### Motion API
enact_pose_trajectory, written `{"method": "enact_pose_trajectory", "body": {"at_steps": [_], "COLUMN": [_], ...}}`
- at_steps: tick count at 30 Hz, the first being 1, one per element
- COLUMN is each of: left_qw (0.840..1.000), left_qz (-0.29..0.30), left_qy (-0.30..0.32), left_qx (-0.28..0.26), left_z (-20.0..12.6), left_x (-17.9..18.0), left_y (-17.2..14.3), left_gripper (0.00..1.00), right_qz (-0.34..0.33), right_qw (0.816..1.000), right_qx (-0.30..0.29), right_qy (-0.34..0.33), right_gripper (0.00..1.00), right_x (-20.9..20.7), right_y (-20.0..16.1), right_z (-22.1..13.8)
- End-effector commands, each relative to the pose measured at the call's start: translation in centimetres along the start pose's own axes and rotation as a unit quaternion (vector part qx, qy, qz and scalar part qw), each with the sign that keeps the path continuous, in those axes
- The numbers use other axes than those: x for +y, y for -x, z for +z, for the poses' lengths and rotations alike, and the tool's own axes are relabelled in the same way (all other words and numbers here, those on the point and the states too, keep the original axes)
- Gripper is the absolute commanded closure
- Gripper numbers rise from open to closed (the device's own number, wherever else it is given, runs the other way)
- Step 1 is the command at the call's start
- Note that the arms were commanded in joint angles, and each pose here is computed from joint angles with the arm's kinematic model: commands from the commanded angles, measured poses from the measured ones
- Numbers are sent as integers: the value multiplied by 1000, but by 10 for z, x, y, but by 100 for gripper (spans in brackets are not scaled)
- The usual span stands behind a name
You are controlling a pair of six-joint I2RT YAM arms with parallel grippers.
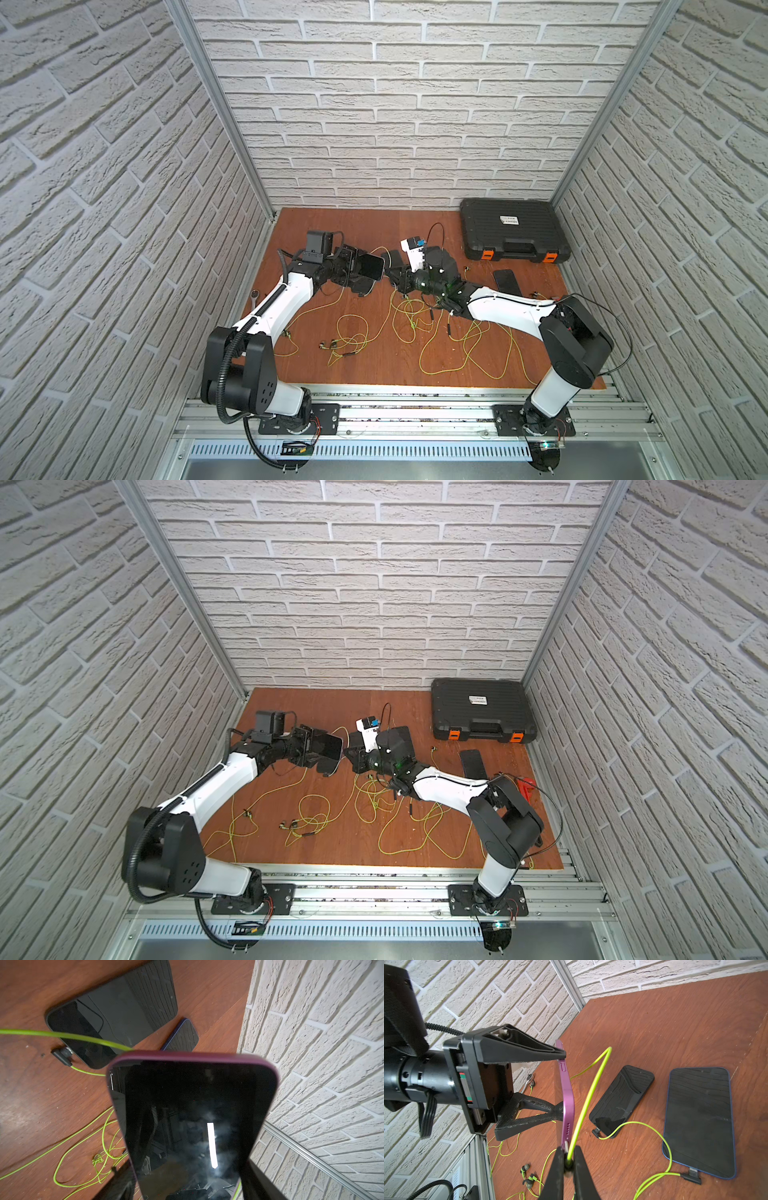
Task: Plug wired earphones into phones
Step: Insert the wired earphone into the phone.
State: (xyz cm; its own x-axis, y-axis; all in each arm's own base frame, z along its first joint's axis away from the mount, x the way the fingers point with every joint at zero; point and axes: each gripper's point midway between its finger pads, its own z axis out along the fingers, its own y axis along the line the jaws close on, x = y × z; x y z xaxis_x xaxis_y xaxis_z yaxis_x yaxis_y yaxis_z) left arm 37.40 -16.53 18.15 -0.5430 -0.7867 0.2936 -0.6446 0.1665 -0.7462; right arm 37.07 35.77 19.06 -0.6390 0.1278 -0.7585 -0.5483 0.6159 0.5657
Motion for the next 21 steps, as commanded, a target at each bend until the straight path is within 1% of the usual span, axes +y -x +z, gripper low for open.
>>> {"method": "enact_pose_trajectory", "body": {"at_steps": [1,8,15,21], "left_qw": [992,988,986,984], "left_qz": [52,61,66,65], "left_qy": [-44,-48,-48,-54], "left_qx": [109,136,148,157], "left_z": [-4,3,8,8], "left_x": [-32,-36,-37,-41], "left_y": [-57,-71,-81,-88], "left_gripper": [100,100,100,100], "right_qz": [-15,-20,-25,-24], "right_qw": [999,998,997,997], "right_qx": [-6,-12,-22,-25], "right_qy": [38,52,63,66], "right_gripper": [94,94,94,94], "right_x": [22,26,32,31], "right_y": [10,13,21,20], "right_z": [9,14,22,30]}}
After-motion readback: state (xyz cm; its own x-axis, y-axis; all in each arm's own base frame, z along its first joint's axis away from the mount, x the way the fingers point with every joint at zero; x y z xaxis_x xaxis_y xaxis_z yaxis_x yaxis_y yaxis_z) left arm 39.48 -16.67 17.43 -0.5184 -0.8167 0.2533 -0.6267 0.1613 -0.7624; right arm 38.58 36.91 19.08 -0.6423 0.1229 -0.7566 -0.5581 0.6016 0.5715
